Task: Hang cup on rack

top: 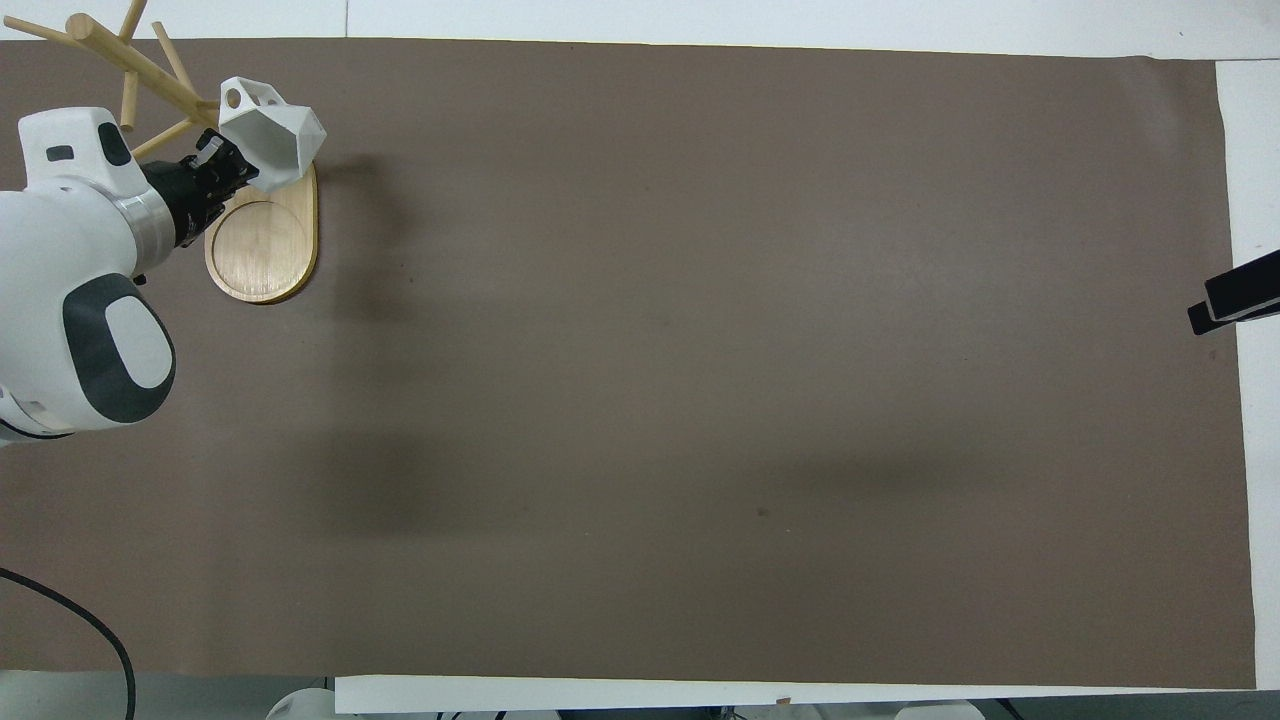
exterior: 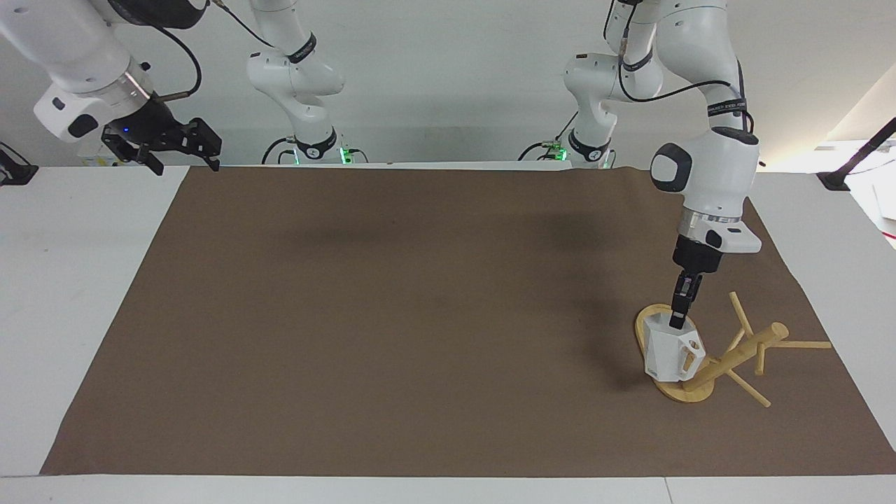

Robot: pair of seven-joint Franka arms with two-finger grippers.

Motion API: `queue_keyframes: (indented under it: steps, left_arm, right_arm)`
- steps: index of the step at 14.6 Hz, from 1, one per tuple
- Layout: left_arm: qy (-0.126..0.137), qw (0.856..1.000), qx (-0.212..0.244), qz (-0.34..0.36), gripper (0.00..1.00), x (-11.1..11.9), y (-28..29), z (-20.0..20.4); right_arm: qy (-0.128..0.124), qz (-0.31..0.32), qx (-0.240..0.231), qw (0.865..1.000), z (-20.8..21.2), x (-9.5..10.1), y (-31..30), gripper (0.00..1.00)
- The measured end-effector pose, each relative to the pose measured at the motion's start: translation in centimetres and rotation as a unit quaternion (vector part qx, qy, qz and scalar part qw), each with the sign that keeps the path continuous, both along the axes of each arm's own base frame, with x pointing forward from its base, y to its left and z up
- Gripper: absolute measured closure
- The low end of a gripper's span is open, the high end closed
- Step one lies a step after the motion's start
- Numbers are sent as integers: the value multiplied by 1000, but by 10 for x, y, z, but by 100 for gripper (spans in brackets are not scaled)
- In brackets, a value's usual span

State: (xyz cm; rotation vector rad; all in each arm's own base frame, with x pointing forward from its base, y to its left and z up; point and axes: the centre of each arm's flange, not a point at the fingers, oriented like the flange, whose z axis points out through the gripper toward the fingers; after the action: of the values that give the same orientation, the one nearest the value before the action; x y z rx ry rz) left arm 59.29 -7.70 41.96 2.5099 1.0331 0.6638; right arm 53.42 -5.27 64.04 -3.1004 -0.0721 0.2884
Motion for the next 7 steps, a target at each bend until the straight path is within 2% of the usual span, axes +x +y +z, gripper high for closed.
queue_keyframes:
  steps: [4, 6, 7]
  left_arm:
    - [3, 1000, 0, 7, 95, 0, 9, -1]
    - [11, 1000, 2, 6, 91, 0, 15, -3]
    - [20, 1000, 10, -5, 83, 0, 18, -4]
  right_arm:
    - [-5, 7, -4, 1000, 0, 3, 14, 0]
    - [-7, 6, -10, 1000, 0, 4, 13, 0]
    - [-7, 7, -15, 1000, 0, 4, 12, 0]
